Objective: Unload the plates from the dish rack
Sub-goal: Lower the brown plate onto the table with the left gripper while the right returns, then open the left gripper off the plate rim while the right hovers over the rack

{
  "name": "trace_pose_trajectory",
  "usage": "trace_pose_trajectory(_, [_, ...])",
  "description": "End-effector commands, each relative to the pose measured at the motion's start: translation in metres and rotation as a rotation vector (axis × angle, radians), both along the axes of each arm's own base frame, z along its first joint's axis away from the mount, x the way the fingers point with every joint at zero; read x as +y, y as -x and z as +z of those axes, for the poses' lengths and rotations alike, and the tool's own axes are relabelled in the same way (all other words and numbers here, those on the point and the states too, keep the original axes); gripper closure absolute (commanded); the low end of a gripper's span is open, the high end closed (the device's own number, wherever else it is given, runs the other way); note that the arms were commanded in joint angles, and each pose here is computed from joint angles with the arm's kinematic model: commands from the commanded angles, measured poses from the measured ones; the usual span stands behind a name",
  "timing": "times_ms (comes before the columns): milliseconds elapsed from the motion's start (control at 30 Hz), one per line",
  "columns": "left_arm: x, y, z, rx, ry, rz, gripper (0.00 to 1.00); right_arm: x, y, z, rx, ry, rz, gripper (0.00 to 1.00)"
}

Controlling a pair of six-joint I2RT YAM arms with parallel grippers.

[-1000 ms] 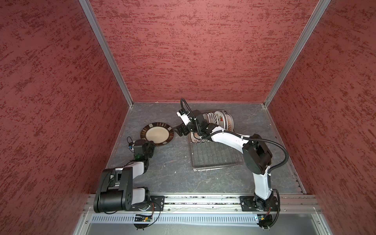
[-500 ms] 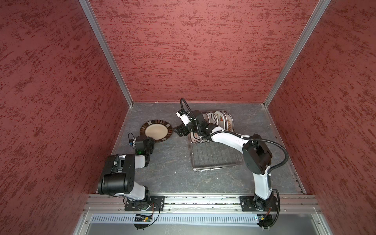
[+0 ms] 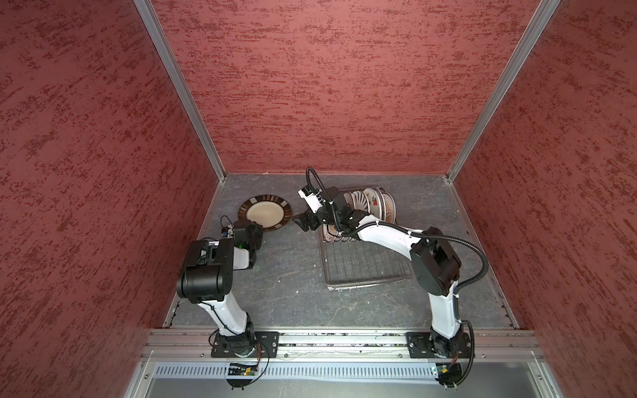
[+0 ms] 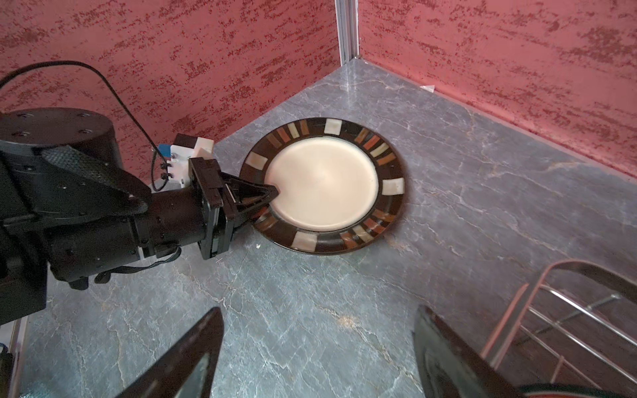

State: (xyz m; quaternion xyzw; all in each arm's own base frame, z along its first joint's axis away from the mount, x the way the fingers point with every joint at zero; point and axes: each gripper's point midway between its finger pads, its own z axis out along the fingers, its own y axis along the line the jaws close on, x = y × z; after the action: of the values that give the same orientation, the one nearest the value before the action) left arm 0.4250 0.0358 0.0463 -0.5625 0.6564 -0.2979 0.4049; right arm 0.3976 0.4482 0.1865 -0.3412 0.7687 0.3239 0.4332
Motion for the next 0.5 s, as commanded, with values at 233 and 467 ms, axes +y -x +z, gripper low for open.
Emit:
trace_pose_trajectory(233, [0.03, -0.036, 0.042, -0.13, -0.066, 0.071, 0.93, 0.011, 0.005, 0.016, -0.028, -0.086, 0.034, 0.13])
trace_pose_trajectory(467, [0.023, -0.044, 0.026, -0.096, -0.043, 0.013, 0.81, 0.013, 0.001, 0.016, -0.027, -0.101, 0.02, 0.13])
